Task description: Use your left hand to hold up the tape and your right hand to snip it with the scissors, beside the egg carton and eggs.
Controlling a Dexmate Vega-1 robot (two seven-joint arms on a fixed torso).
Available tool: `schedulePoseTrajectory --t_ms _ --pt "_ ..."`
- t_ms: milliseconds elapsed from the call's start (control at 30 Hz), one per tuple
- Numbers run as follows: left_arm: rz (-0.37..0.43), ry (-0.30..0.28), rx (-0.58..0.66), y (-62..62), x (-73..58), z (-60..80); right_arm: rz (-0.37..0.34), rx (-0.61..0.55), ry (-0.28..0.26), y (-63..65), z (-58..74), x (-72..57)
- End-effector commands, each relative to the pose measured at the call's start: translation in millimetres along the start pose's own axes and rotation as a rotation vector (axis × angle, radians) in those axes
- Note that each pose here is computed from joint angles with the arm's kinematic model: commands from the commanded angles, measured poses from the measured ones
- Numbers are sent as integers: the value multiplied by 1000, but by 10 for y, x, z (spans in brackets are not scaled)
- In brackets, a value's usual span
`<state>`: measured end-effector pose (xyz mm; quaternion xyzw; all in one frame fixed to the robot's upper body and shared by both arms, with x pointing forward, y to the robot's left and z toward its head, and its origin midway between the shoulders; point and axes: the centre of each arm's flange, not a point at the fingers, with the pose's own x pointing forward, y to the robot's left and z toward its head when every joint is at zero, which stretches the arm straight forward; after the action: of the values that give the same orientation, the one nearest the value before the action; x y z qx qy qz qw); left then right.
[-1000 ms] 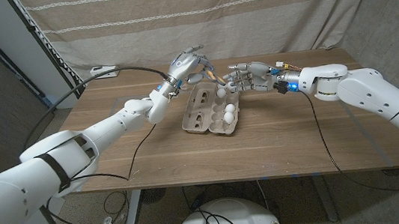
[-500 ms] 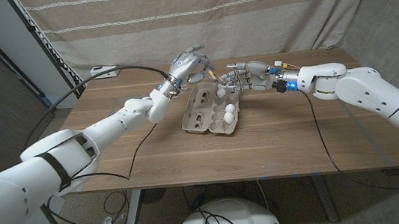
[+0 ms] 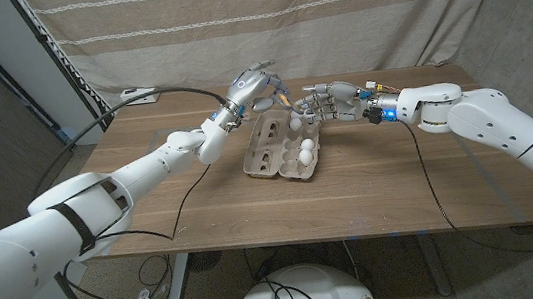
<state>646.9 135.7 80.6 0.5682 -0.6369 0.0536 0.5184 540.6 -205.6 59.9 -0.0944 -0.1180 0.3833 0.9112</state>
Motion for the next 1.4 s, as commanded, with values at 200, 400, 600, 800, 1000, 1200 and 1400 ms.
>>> schedulePoseTrajectory --t_ms 200,400,600,800,1000,1200,1400 --pt "20 -3 7 35 5 -4 17 -46 18 64 18 -3" --pt "20 -1 4 38 1 7 15 -51 23 70 22 6" --pt "15 -12 10 31 -6 36 24 -56 25 82 40 33" --pt "17 -26 39 37 -4 57 34 -64 30 101 57 51" --pt "16 -26 36 32 -6 75 36 -57 33 109 55 69" --pt "19 -29 37 31 4 85 45 -59 38 123 63 92" --pt "17 -34 39 27 12 95 62 -49 35 135 92 118"
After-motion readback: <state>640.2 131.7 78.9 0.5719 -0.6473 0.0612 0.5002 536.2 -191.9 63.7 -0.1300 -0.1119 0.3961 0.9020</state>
